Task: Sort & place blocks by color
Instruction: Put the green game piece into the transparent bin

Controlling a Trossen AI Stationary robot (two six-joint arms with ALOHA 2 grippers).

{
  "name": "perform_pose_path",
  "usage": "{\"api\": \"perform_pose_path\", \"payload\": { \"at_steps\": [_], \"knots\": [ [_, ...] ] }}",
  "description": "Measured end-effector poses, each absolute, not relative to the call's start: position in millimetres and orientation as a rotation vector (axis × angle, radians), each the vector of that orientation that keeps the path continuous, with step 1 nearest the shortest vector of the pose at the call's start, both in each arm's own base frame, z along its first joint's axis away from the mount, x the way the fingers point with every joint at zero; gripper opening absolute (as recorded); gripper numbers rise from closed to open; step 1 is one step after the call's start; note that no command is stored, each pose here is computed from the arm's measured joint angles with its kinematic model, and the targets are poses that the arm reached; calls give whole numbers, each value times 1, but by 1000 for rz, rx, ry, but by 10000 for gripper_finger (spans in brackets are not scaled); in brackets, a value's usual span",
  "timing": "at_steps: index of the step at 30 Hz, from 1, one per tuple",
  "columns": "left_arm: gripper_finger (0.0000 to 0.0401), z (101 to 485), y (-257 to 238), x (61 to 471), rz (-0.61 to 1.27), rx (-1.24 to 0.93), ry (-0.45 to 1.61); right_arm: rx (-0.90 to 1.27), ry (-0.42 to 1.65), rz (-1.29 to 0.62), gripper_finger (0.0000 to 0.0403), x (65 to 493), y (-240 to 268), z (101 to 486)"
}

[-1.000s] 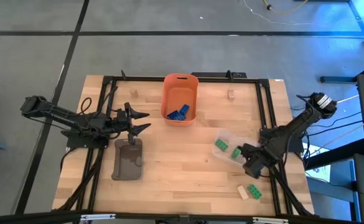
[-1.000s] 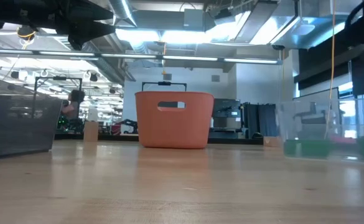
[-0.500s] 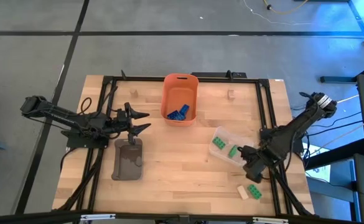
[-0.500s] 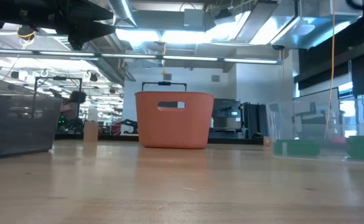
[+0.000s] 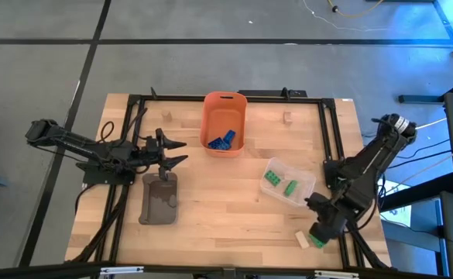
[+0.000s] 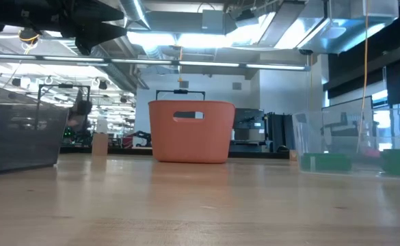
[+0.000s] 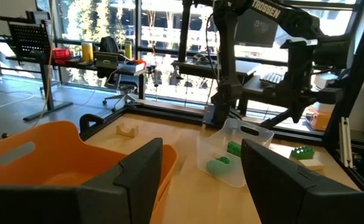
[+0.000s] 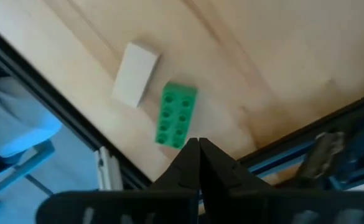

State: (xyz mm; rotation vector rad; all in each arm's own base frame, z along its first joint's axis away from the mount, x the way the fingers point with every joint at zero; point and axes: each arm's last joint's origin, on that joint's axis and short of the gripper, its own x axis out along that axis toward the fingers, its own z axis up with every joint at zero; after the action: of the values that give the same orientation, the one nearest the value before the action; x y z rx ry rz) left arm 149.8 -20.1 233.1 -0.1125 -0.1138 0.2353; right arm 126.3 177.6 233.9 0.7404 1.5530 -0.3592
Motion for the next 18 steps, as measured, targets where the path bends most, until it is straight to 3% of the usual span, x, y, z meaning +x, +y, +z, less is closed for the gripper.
{"api": "perform_pose_path", "payload": {
  "at_steps": [9, 18],
  "knots": [
    [210, 233, -20, 150, 235, -113, -113, 874, 1496, -423, 21, 119, 189, 235],
    [210, 233, -20, 150, 229, -115, -113, 1017, 1483, -515, 136, 116, 203, 230]
  ]
}}
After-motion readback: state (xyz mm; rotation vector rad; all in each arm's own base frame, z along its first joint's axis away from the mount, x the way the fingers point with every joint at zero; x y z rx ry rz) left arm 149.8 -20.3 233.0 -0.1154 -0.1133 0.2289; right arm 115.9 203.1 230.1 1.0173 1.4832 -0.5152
